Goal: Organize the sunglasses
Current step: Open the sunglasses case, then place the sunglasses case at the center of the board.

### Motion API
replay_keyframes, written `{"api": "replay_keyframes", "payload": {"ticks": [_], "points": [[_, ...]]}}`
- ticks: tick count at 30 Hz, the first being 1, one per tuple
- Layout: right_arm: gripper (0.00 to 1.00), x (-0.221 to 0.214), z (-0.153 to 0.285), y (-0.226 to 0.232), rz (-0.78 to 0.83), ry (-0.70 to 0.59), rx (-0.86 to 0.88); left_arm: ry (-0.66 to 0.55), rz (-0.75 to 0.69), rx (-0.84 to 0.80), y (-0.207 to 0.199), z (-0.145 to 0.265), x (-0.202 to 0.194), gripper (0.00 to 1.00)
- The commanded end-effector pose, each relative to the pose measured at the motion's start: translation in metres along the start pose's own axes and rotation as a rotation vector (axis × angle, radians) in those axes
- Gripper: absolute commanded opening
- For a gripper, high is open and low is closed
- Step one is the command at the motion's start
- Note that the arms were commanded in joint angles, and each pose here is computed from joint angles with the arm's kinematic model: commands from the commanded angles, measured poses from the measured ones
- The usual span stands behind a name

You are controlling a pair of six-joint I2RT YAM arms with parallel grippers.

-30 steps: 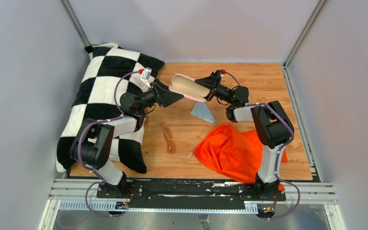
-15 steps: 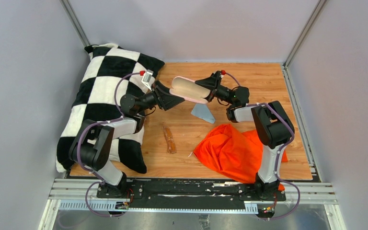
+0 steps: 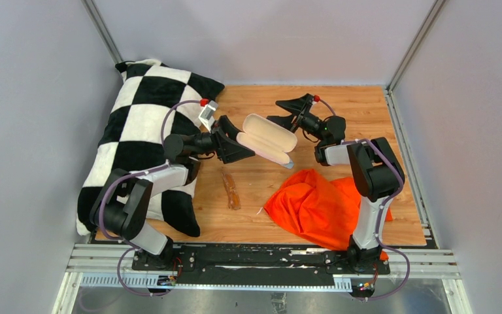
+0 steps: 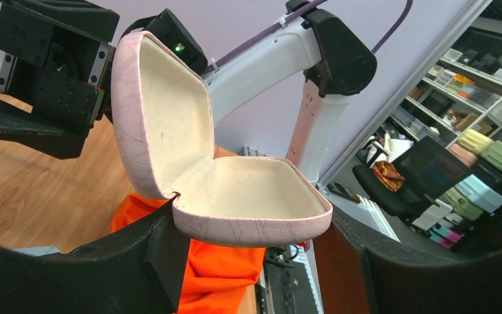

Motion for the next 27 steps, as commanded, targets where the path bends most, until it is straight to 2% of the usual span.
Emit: {"api": "replay_keyframes", "payload": {"ticks": [1, 6, 12, 14, 18, 23, 25, 27], "points": [[0.74, -0.006, 0.008, 0.017, 0.05, 0.022, 0.033, -0.003, -0.039, -0.042, -0.008, -0.002, 0.007, 0.0], [0.82, -0.004, 0.035, 0.036, 0.248, 0.044, 0.009, 0.015, 0.005, -0.047, -0.005, -0.002, 0.003, 0.0], [0.8, -0.029, 0.073, 0.055, 0.531, 0.159, -0.059, 0.054, 0.033, -0.082, -0.008, -0.006, -0.002, 0.0], [0.8, -0.041, 0.078, 0.054, 0.593, 0.198, -0.075, 0.078, 0.055, -0.104, -0.01, -0.011, -0.005, 0.0], [0.91, -0.051, 0.081, 0.041, 0.671, 0.24, -0.154, 0.099, 0.085, -0.117, -0.01, -0.013, -0.01, 0.0], [0.96, -0.053, 0.09, 0.025, 0.814, 0.223, -0.335, 0.114, 0.11, -0.129, -0.01, -0.015, -0.009, 0.0], [0.99, -0.063, 0.091, 0.024, 0.871, 0.255, -0.413, 0.123, 0.124, -0.135, -0.01, -0.016, -0.009, 0.0], [1.0, -0.076, 0.088, 0.028, 0.888, 0.318, -0.395, 0.134, 0.132, -0.143, -0.01, -0.017, -0.011, 0.0]]}}
Point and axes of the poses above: each gripper's point midway between its finger pads, its own z axis back along the fingers, its own y axis along the line the jaws close on, x = y × z, the point moved 4 cm from there along z, back along the fingers, and after that the axes turned 6 degrees about -z, right-handed, at the moved point
